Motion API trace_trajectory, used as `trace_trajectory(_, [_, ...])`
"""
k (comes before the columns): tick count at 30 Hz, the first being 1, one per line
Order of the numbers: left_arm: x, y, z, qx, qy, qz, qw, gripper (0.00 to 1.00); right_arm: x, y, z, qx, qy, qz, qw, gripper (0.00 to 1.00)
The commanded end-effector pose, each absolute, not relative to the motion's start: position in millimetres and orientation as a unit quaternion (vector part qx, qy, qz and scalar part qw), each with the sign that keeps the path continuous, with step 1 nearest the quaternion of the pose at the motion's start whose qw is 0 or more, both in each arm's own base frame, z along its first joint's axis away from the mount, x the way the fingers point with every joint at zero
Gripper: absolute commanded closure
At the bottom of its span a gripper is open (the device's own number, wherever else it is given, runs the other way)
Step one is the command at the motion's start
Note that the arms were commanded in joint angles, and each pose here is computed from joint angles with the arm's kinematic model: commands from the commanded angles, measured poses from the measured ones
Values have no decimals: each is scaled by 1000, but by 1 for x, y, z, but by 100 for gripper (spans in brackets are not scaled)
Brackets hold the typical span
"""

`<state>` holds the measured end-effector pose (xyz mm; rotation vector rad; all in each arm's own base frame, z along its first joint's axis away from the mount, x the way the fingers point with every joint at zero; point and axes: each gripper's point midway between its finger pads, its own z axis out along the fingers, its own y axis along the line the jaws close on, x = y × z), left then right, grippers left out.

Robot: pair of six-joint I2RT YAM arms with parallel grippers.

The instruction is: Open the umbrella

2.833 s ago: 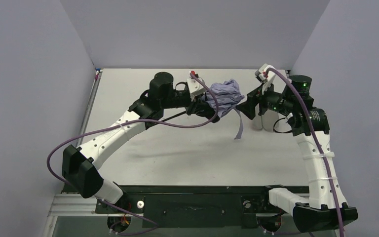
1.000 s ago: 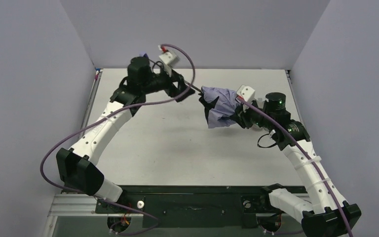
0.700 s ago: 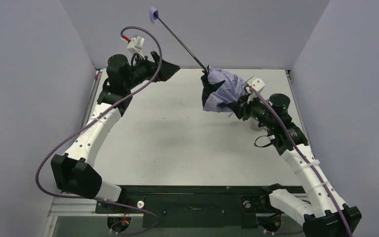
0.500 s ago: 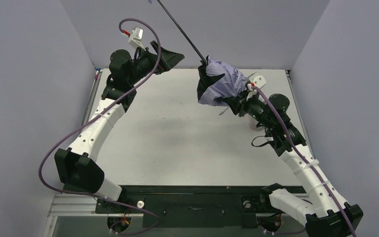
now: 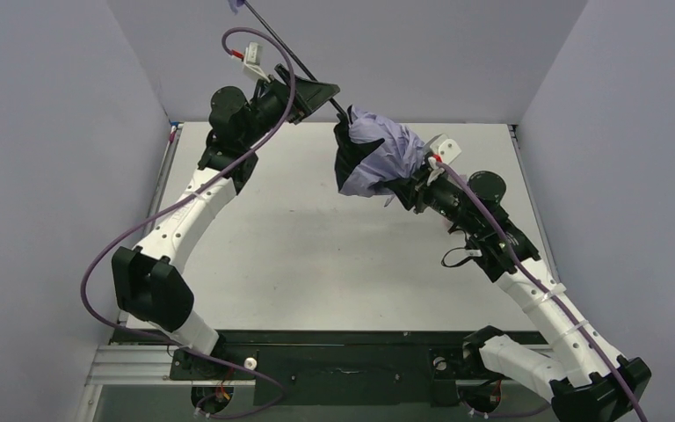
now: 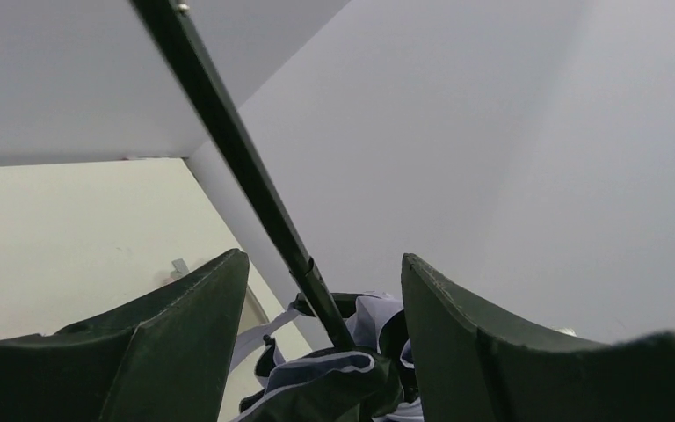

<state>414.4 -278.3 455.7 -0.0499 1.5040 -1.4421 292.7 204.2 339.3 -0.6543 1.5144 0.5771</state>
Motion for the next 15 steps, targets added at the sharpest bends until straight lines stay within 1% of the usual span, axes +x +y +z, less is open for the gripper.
trace_trajectory(1, [402, -285, 502, 3, 567, -627, 535, 47, 284, 209, 395, -301, 585, 253, 709, 100])
trace_trajectory(2, [401, -288, 504, 7, 565, -629, 534, 52, 284, 210, 395, -302, 584, 254, 709, 100])
trace_trajectory(4, [398, -291, 507, 16, 558, -633, 536, 70, 284, 211, 394, -302, 585, 254, 709, 100])
trace_trajectory(5, [397, -292, 508, 20, 556, -632, 539, 75, 284, 211, 394, -302, 585, 254, 709, 100])
trace_trajectory(6, [397, -292, 510, 24, 554, -632, 542, 86, 284, 211, 393, -303, 585, 254, 708, 100])
trace_trajectory(7, [396, -292, 513, 33, 549, -628, 551, 93, 282, 212, 392, -306, 585, 255, 707, 100])
trace_trajectory(8, [395, -292, 514, 38, 547, -625, 555, 100, 281, 212, 389, -309, 588, 254, 703, 100])
trace_trajectory(9, [397, -290, 517, 47, 545, -616, 567, 100, 280, 212, 387, -317, 590, 251, 699, 98])
trace_trajectory(10, [398, -288, 518, 51, 545, -609, 574, 100, 279, 211, 377, -322, 604, 247, 686, 80])
trace_trajectory(11, [401, -284, 519, 58, 545, -594, 588, 100, 279, 209, 371, -331, 609, 237, 681, 70])
trace_trajectory(12, [402, -282, 519, 63, 547, -585, 595, 100, 277, 206, 361, -334, 622, 231, 669, 52])
trace_trajectory(14, [408, -278, 513, 81, 559, -552, 613, 100, 275, 197, 345, -335, 637, 209, 662, 36])
trace_trajectory(15, [410, -276, 507, 100, 565, -528, 626, 100, 276, 192, 329, -338, 647, 195, 655, 33])
